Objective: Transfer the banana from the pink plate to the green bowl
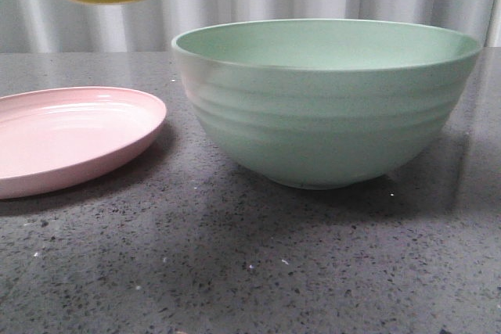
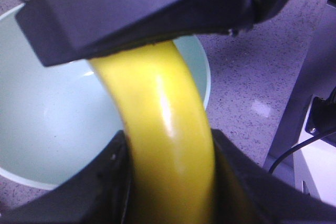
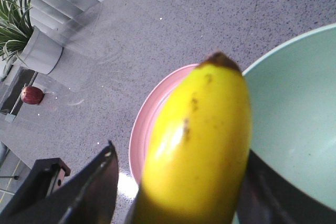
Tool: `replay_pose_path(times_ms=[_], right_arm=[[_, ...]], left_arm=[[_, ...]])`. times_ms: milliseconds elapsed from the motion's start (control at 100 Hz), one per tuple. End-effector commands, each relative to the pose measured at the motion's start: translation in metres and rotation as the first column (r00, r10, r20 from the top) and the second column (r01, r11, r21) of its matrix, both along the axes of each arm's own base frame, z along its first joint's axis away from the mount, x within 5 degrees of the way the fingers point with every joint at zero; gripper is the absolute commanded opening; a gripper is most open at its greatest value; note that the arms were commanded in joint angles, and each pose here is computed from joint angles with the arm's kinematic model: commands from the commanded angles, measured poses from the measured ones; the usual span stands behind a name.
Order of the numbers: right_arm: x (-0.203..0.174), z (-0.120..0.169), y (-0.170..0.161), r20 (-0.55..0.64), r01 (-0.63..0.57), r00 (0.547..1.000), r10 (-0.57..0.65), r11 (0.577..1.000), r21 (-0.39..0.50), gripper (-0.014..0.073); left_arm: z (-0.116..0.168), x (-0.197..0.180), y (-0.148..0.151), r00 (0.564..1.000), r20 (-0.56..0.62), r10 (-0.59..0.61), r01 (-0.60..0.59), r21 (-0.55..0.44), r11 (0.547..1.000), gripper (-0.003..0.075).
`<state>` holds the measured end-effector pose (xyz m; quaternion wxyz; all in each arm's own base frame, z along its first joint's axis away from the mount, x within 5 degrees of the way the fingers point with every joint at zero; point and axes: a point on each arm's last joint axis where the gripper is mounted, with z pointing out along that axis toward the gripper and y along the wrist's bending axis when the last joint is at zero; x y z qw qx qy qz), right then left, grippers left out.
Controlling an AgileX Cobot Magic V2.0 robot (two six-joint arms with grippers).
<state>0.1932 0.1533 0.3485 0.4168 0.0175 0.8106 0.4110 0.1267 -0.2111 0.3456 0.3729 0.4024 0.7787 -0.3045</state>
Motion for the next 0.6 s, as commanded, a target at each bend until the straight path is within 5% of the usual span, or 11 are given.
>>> replay_pose_path(times_ms=[0,110,310,590], right_arm=[[0.002,0.021,-0.002,0.087,0.035,0.995,-0.041,0.997,0.062,0.0363],[0.001,0.020,-0.002,0.083,0.031,0.996,-0.035,0.998,0.057,0.0215],[0.001,0.020,-0.002,0.092,0.022,0.995,-0.025,0.999,0.037,-0.0063],[0.006,0.028,-0.015,0.207,0.080,0.975,-0.077,0.997,-0.006,-0.0071]], left_arm=[[0.024,0.000,0.001,0.998,0.058,0.025,-0.018,-0.118,0.993,0.0022],[0.024,0.000,0.001,0.998,0.058,0.025,-0.018,-0.118,0.993,0.0083],[0.024,0.000,0.001,0.998,0.061,0.027,-0.020,-0.115,0.993,0.0320],[0.038,0.002,0.021,0.992,0.100,0.082,-0.065,-0.163,0.984,0.0344]])
